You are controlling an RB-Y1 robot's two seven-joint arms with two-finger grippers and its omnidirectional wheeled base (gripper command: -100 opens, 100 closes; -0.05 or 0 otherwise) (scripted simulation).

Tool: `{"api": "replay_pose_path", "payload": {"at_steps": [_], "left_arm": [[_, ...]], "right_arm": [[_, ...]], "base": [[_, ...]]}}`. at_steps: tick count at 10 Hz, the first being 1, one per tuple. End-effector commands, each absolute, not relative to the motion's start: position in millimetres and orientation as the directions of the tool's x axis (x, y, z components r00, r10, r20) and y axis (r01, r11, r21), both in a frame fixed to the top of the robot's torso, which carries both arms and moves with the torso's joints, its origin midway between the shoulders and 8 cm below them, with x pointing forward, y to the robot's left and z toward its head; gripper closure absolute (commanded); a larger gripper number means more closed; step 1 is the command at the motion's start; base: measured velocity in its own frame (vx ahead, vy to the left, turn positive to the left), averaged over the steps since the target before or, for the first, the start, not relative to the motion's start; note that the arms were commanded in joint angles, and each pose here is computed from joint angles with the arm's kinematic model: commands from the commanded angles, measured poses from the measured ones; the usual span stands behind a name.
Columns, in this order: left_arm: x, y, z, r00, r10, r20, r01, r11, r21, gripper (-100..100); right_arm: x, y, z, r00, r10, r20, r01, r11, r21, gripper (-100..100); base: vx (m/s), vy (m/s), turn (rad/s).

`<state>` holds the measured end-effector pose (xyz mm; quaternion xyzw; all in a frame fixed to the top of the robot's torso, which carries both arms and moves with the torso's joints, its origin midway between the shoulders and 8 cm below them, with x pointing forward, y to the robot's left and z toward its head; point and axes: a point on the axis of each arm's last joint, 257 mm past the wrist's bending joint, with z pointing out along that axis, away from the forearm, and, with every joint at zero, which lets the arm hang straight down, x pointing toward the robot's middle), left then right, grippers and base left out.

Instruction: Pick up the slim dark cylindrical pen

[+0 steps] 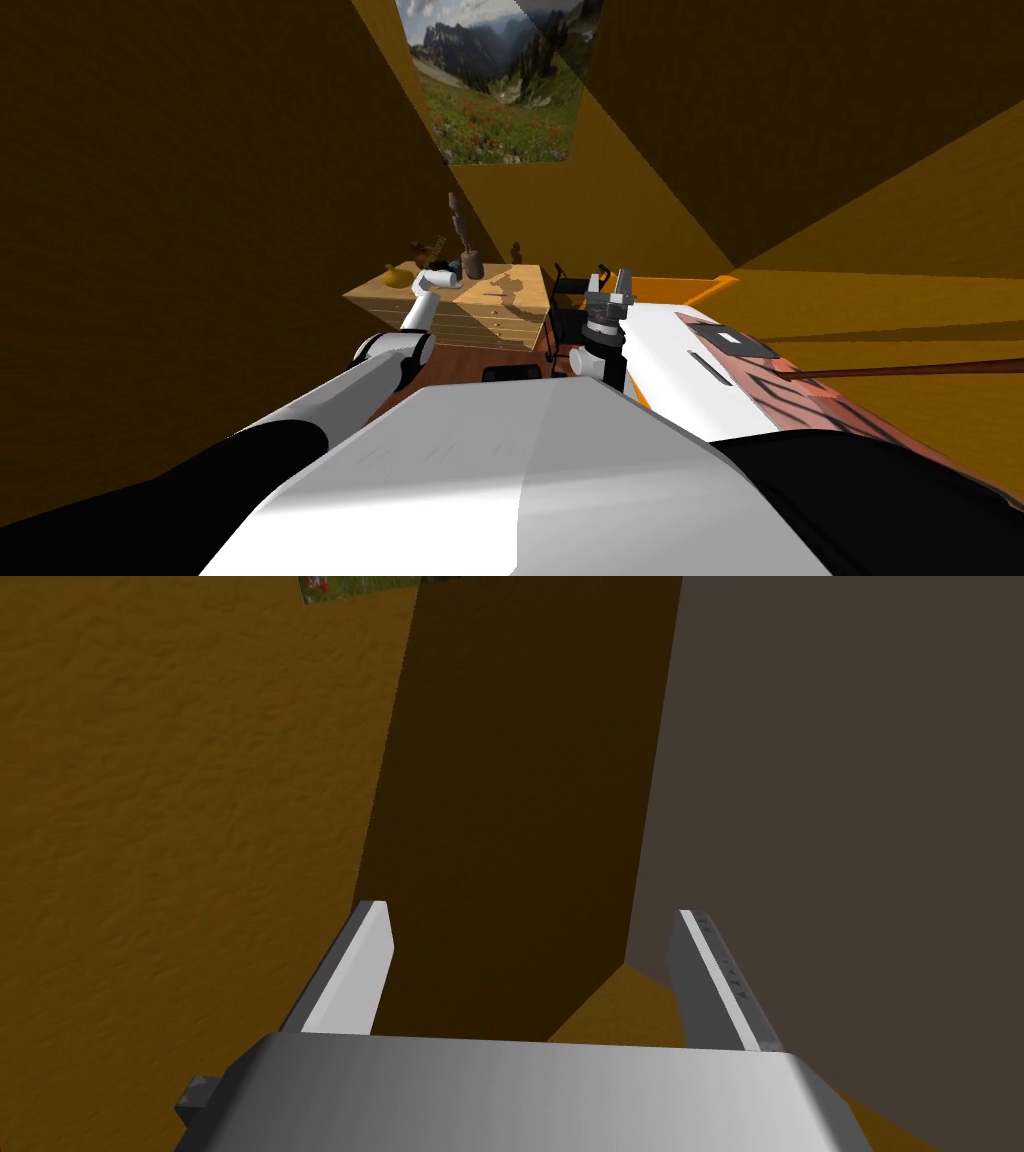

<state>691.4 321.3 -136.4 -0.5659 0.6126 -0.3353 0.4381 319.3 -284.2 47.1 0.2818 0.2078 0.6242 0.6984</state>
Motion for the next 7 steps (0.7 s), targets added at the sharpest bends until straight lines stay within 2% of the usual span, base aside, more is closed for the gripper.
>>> {"api": "replay_pose_path", "payload": {"at_steps": [1, 7], "left_arm": [[692, 321, -149, 0.026, -0.988, -0.152, -0.452, 0.124, -0.883, -100], [689, 296, -172, -0.003, -0.992, -0.126, -0.615, 0.101, -0.782, -100]], "right_arm": [[319, -284, 47, 0.134, 0.989, 0.062, -0.755, 0.062, 0.653, 0], [319, -284, 47, 0.134, 0.989, 0.062, -0.755, 0.062, 0.653, 0]], "base": [[0.017, 0.002, 0.013], [0.025, 0.003, 0.023]]}}
